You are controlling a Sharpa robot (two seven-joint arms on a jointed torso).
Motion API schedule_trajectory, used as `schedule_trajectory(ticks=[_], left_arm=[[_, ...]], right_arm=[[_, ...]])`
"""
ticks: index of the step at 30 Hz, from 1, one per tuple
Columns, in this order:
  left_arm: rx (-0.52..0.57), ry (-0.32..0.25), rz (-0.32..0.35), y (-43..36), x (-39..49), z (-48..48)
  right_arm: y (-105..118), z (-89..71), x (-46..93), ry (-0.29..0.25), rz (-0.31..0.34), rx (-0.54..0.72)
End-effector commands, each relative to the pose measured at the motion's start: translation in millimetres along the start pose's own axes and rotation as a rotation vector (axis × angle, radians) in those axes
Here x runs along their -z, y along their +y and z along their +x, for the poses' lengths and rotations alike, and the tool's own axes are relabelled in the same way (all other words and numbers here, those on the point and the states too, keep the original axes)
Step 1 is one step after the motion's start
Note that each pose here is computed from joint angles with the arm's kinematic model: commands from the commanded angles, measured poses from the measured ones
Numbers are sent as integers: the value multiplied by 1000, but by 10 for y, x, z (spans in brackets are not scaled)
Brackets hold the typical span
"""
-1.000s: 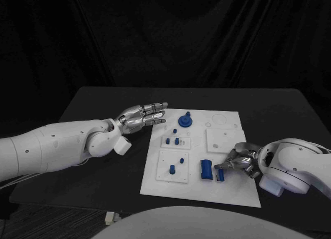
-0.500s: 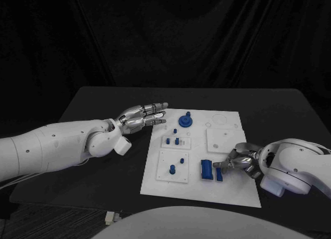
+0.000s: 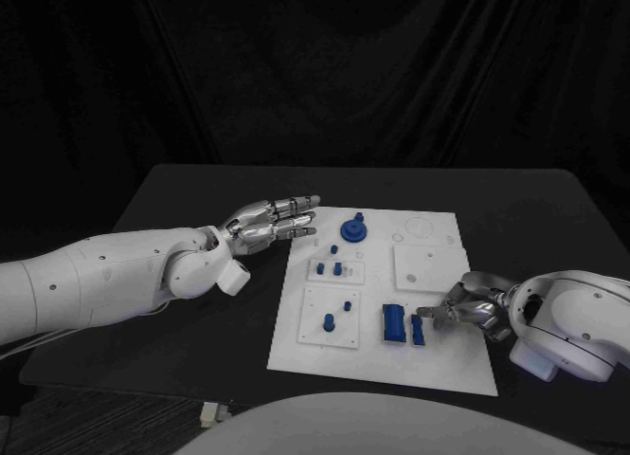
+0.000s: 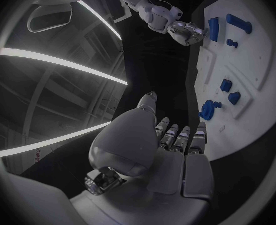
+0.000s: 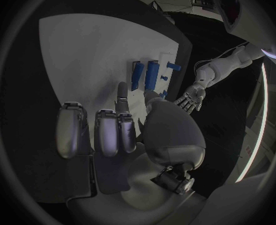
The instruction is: Assemble the parts on the task board
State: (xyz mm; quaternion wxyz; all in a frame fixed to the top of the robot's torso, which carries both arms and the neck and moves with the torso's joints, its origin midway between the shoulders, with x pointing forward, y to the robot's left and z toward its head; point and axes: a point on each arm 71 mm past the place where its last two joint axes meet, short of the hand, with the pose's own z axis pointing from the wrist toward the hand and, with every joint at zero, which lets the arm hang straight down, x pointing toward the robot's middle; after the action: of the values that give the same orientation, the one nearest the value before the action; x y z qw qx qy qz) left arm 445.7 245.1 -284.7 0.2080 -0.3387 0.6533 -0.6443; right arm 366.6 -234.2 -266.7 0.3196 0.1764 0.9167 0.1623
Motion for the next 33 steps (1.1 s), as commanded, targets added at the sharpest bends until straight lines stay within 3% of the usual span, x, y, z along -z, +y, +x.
schedule_trajectory(ticks=[1,6,13,20,33], left_arm=[[13,9,13,-8,-3,15],[11,5,18,-11,2,12],[7,-5,26,-18,19,0],[5,-12,29,-23,37,-15],[5,-13,28,-21,50,-22]], right_arm=[[65,-83,78,-153,-114,64],[145,-126,210,-297,-272,168],[178,-16,302,-389,-414,304],[152,113,286,-395,-447,401],[171,216,199,-351,-432,475]])
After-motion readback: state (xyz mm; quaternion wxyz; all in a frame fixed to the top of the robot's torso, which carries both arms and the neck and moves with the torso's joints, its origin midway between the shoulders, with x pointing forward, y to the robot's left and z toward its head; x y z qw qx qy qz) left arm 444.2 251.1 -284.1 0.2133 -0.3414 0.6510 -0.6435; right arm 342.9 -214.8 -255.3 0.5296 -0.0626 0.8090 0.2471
